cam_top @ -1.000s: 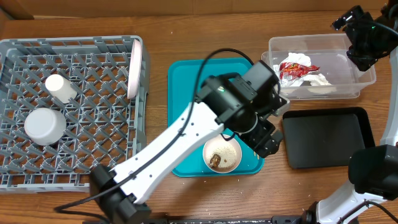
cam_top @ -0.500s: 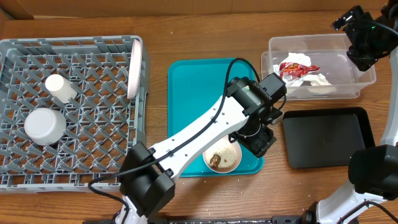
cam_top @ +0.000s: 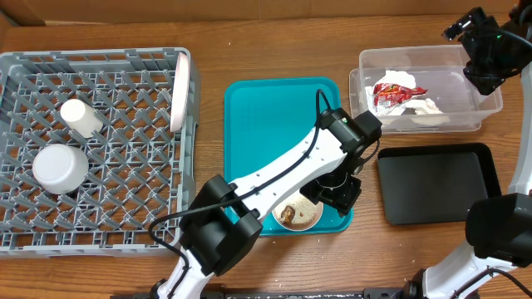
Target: Sort waste into correct bins and load items into the dishwasher
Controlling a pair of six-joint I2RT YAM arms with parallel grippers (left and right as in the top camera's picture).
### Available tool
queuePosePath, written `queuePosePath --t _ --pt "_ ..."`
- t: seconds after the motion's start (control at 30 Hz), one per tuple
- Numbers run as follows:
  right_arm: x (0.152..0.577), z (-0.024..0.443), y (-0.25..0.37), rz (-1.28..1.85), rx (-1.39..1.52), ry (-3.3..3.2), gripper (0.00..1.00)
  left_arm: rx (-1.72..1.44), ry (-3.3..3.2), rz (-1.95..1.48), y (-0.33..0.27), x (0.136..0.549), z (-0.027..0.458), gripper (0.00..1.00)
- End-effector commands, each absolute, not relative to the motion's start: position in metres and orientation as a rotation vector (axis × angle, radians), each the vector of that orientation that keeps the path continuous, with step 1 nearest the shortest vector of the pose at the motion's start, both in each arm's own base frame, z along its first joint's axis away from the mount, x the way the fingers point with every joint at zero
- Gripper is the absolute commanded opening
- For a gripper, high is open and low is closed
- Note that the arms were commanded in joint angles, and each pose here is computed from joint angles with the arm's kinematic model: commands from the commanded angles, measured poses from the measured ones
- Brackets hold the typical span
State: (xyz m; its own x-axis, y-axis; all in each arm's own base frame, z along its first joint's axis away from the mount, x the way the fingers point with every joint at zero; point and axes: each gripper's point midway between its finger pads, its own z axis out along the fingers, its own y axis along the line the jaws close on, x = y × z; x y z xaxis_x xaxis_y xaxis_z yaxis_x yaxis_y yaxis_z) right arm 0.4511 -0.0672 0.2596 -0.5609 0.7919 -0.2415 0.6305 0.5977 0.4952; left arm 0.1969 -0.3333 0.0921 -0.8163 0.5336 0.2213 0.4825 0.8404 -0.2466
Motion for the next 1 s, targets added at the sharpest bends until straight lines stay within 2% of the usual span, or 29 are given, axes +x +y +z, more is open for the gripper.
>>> queuePosePath --t 0.0,0.23,0.53,0.97 --pt "0.453 0.271 -0.07 0.502 1.12 2.355 1.0 -0.653 -2.747 0.17 -0.331 0.197 0.072 0.59" --pt "0.453 0.271 -0.07 0.502 1.12 2.355 1.0 -0.539 -2.761 0.106 -0.328 0.198 0.062 0.51" --pt "0.453 0.271 -0.07 0.502 1.12 2.355 1.0 -0.45 -2.843 -0.005 -0.319 0.21 0.057 0.56" --pt "0.453 0.271 -0.07 0.502 1.12 2.355 1.0 -0.402 -2.933 -0.036 -0.318 0.226 0.037 0.54"
